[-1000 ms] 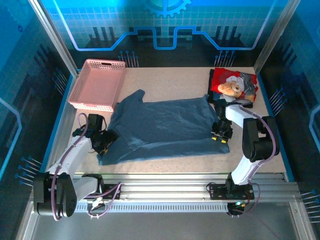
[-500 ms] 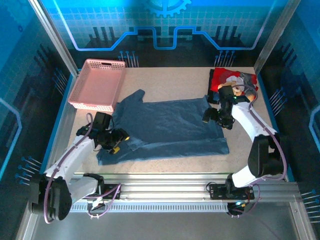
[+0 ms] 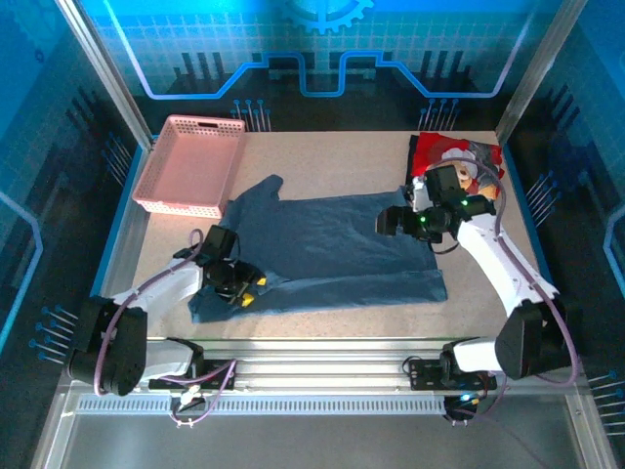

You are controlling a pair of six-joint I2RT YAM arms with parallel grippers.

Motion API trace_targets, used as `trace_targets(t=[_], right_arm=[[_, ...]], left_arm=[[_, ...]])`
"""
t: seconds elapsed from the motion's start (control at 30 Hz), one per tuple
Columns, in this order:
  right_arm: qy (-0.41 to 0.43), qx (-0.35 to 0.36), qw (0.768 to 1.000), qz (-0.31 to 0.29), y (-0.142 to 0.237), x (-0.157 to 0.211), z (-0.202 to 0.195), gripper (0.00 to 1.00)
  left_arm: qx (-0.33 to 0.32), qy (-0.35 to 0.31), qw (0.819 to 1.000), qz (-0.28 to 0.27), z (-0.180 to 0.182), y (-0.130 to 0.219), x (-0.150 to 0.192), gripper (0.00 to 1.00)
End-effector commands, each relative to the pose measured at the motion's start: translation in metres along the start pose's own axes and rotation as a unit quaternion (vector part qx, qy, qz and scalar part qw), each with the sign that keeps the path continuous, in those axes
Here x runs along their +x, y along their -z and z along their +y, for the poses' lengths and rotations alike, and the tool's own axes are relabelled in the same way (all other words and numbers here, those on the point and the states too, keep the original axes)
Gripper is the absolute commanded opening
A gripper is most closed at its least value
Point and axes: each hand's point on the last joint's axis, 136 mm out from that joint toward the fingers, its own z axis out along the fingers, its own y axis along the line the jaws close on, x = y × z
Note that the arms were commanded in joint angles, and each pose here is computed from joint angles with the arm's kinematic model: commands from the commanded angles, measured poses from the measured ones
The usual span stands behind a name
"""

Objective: Fold and stack the t-shirts

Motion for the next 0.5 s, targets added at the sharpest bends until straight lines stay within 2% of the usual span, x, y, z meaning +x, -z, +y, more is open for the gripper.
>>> trace_targets(t=[0.0,0.23,0.33,0.47], right_arm=[[0.027,-0.018,0.999,-0.002,0.005,0.005,0.009,1.0],[0.033,-0.007,0.999,0.0,0.011,0.009,0.006,1.0],[0.035,-0.006,0.999,-0.003,0.014,0.009,0.006,1.0],[0.038,-0.006,0.999,-0.006,0.014,0.008,0.006,1.0]], left_arm=[[0.005,0.008,1.0,0.015,-0.008,-0.01,0.004,0.49],[-0.007,0.012,1.0,0.015,-0.001,-0.021,0.005,0.37],[-0.003,0.012,1.0,0.007,-0.004,-0.019,0.003,0.26],[0.001,0.006,1.0,0.005,-0.01,-0.017,0.002,0.08]])
